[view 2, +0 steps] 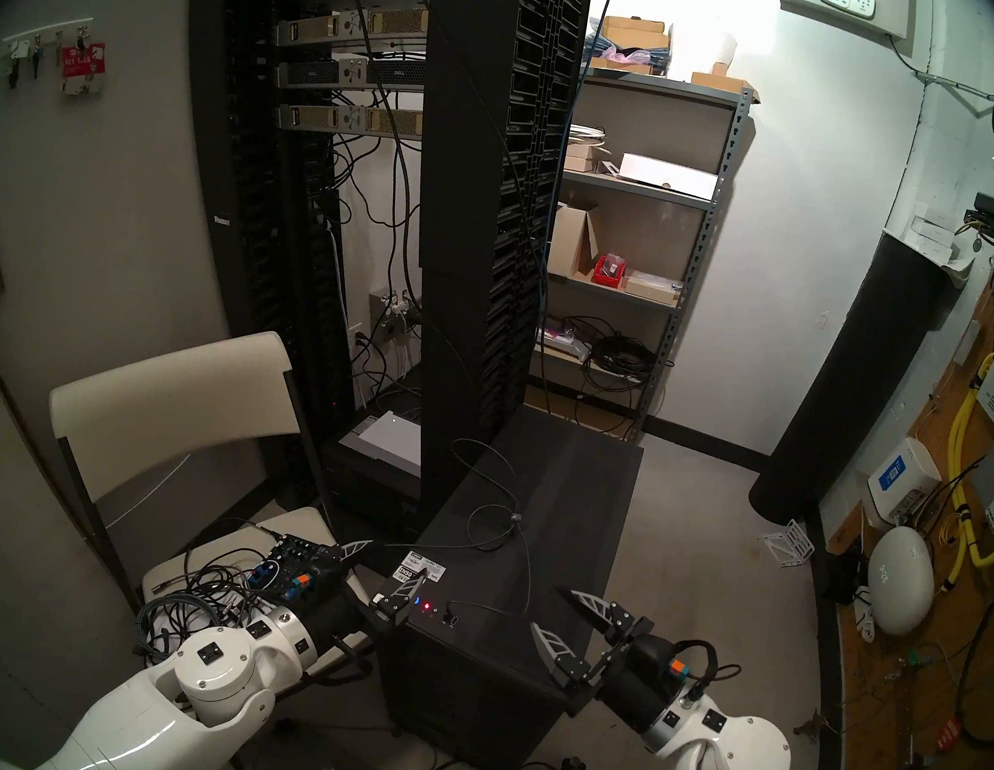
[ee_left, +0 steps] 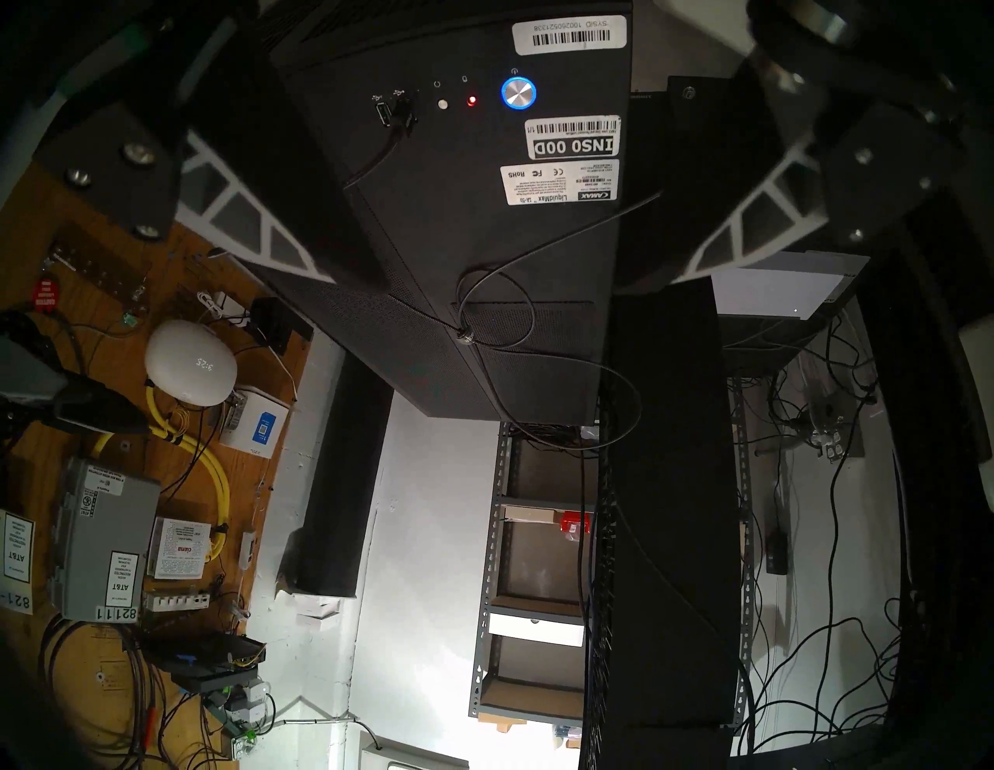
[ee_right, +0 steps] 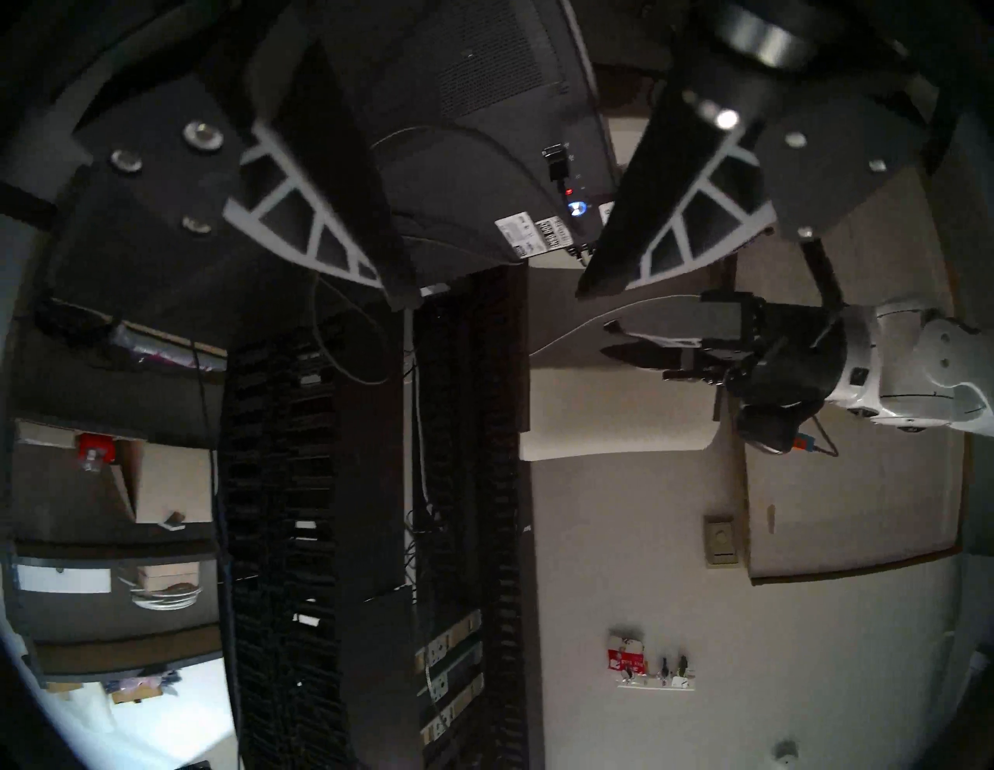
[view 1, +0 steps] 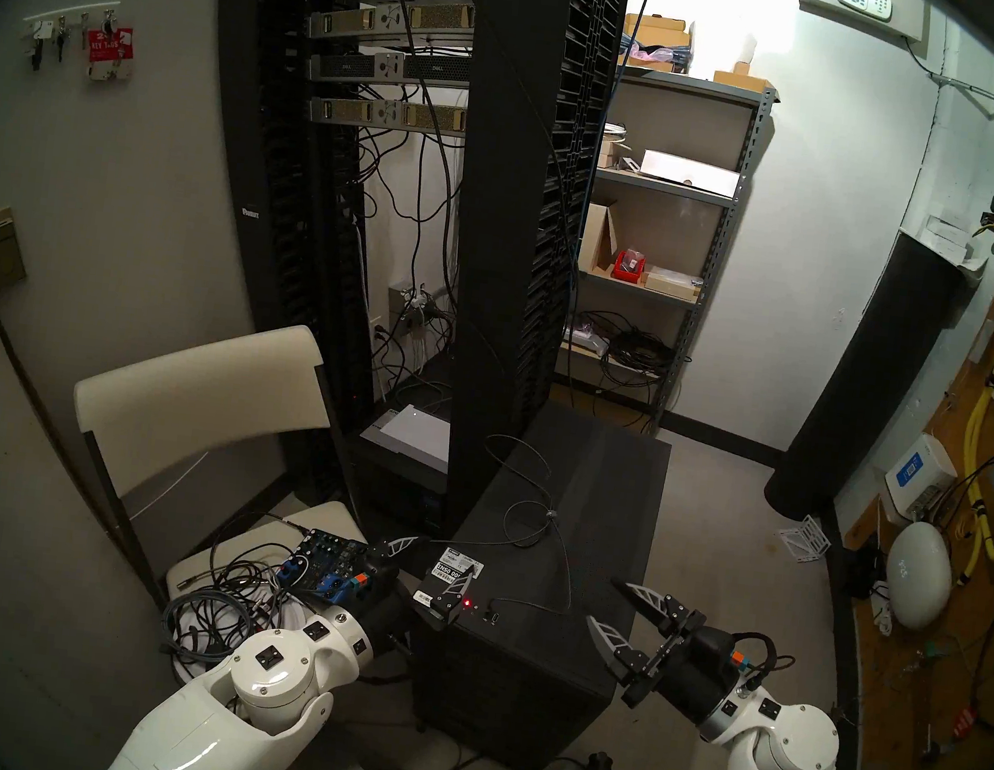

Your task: Insert the cable into the workstation's USB slot

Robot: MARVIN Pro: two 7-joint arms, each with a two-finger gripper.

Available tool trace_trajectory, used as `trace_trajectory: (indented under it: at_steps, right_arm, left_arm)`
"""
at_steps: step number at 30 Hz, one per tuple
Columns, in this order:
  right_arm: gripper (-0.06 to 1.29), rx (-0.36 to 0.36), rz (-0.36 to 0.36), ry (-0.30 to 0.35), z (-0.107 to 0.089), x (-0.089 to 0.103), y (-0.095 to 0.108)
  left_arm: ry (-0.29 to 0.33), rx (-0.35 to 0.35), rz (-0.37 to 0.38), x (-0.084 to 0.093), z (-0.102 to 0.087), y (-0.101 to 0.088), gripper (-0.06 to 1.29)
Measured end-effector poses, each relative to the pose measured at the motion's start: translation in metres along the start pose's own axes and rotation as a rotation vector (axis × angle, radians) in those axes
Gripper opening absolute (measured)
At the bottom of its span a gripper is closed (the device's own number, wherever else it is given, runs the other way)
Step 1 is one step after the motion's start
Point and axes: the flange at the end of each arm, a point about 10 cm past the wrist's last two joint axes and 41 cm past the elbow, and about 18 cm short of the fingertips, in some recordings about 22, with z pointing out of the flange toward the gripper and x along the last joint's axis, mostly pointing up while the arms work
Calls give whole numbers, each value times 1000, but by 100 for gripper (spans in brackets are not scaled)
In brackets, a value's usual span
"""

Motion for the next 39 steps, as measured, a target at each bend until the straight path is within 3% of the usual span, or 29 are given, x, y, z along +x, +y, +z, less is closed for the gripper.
trace_trajectory:
  at_steps: [4,7,9,13,39]
  right_arm:
    - [94,-61,-1,24,9,-2,12]
    - [87,-78,-4,33,12,-2,17]
    - [90,-87,-7,38,13,-2,19]
    - [120,-105,-18,47,14,0,24]
    - [120,-111,-38,66,15,5,29]
  left_arm:
    - [5,0,0,2,2,0,118]
    - [7,1,1,2,2,-1,118]
    - [8,2,0,3,2,-1,118]
    - [11,5,-4,4,2,-2,118]
    - [25,13,-18,6,3,-3,118]
